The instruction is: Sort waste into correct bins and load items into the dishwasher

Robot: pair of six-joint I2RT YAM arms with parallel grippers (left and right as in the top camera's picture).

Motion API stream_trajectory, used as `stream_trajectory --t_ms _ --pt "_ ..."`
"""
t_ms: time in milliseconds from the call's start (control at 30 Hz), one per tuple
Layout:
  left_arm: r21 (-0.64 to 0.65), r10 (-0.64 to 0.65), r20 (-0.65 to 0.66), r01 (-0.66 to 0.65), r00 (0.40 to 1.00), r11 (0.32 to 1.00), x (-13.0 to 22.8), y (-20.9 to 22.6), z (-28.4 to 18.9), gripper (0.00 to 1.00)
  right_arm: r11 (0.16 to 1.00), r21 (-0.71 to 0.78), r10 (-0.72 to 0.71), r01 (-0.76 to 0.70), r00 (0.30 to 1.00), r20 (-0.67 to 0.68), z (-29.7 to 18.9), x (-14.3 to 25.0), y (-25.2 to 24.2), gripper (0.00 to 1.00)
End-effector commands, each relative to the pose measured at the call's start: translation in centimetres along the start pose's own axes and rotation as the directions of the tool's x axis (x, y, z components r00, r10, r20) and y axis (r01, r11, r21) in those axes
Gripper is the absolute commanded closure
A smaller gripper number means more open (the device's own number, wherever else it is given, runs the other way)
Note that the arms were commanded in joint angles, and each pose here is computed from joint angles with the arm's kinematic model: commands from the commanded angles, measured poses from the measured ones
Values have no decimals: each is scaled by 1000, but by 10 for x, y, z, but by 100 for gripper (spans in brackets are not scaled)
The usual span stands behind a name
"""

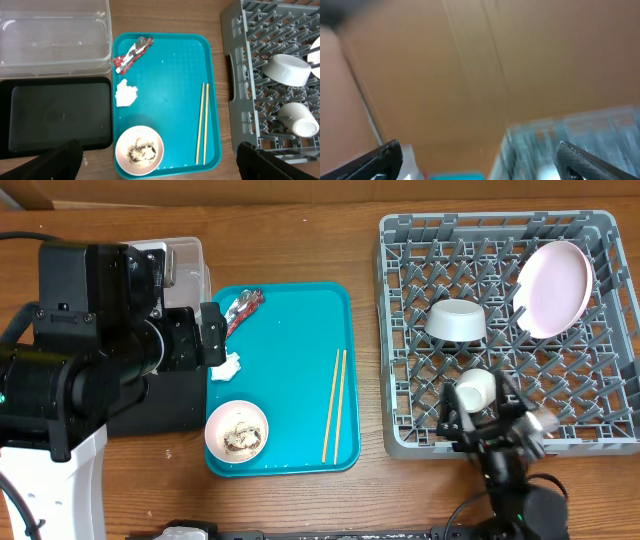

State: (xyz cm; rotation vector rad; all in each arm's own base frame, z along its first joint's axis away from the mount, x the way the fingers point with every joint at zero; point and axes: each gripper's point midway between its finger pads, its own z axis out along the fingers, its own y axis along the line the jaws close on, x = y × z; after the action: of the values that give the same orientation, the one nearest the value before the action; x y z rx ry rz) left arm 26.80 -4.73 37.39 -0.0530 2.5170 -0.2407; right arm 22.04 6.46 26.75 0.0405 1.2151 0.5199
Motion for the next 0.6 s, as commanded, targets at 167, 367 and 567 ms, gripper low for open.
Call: stream_trajectory --t_ms 167,367,567 --pt "-5 -15 6 15 1000 1000 -2 0 -1 0 998 -63 14 -13 1000 18 -1 -3 11 0" --pt "-5 -15 6 15 1000 1000 -2 0 -1 0 997 -53 58 -62 996 -69 0 5 12 0" --pt "-5 -16 6 16 1000 1000 -2 0 -1 0 1000 -5 15 -16 981 -193 7 -35 24 0"
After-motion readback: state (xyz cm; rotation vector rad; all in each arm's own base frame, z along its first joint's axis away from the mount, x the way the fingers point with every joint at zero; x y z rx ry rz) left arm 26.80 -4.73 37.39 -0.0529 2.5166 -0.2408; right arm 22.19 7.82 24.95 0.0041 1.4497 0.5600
